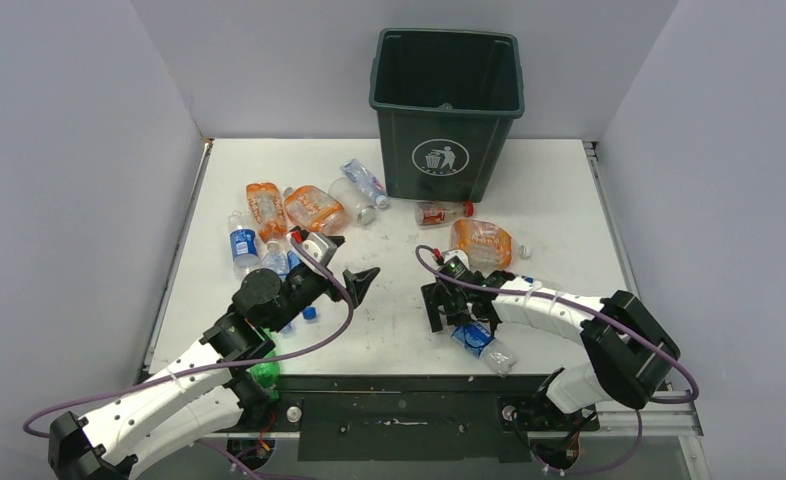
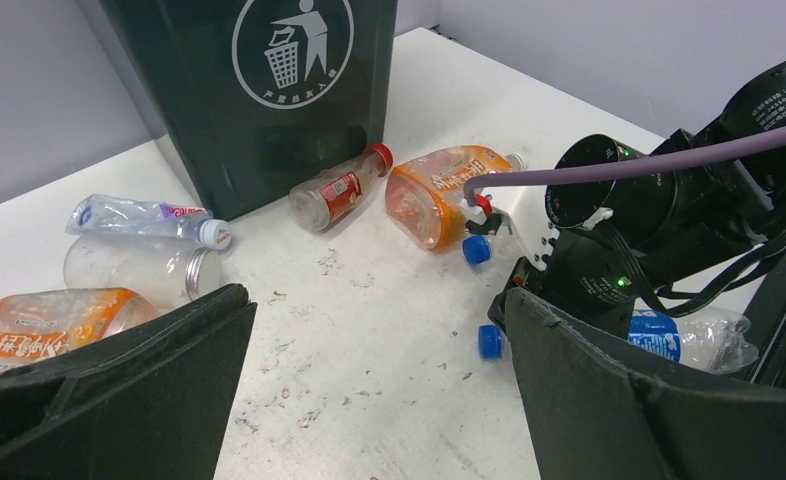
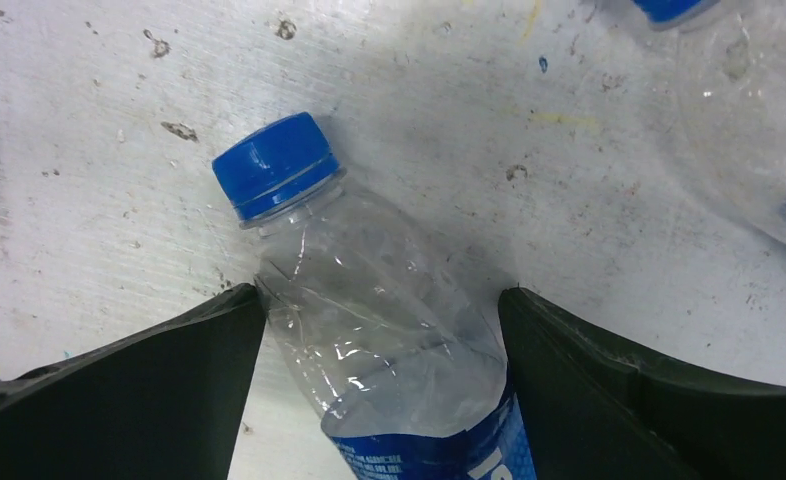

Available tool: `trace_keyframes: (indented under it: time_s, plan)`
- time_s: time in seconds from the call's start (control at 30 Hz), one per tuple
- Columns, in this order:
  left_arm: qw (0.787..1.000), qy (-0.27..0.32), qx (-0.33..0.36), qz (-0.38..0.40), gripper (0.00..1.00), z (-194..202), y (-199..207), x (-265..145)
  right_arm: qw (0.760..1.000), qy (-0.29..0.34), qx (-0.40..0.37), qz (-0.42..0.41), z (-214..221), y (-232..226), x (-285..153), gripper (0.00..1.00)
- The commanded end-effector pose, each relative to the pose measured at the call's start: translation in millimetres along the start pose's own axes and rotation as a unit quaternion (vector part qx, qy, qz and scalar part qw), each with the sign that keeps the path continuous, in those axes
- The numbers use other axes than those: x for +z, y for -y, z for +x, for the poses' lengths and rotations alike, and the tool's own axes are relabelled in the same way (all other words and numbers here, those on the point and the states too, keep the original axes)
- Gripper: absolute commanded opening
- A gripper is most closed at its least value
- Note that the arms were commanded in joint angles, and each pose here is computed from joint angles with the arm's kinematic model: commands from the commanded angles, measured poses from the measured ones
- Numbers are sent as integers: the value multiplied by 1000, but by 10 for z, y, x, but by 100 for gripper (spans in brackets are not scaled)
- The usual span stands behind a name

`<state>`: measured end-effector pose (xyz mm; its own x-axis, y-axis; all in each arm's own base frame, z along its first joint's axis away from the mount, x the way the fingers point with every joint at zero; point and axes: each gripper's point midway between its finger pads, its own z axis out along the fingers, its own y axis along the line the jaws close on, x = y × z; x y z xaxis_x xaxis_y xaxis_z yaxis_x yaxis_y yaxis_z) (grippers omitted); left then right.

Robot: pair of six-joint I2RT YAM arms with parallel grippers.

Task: Put the plastic bottles in the bin
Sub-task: Pick up the plastic bottle at the center of the board.

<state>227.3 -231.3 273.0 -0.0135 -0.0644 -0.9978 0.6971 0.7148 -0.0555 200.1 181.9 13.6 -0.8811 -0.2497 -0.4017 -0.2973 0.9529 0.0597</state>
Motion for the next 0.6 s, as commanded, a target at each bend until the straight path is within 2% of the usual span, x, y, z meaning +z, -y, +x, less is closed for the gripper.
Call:
trace_keyframes:
  time_s: [0.0, 0.1, 0.3, 0.37, 0.47, 0.5, 0.53, 0.57]
  plan:
    - [999, 33, 7, 10, 96, -281, 45, 11, 1000, 20, 12, -20, -68, -105, 84, 83]
    - [999, 32, 8, 7, 96, -273, 33, 10, 998, 33, 23, -43, -165, -218, 83, 71]
    - [999, 33, 9, 7, 96, -281, 31, 5, 996, 38, 31, -73, -213, -345, 44, 38]
    - [999, 36, 8, 7, 96, -297, 36, -2, 995, 51, 38, -82, -268, -380, -17, 31]
    - [999, 41, 0, 8, 96, -321, 43, -12, 985, 108, 50, -125, -508, -532, -297, 21]
    - [999, 45, -4, 8, 96, -335, 46, -19, 979, 136, 53, -143, -621, -591, -435, 11]
    - [999, 49, -10, 9, 96, -352, 53, -24, 972, 164, 55, -161, -727, -645, -585, 6]
    - [998, 53, -17, 12, 96, -373, 67, -27, 961, 200, 58, -183, -868, -707, -759, 5]
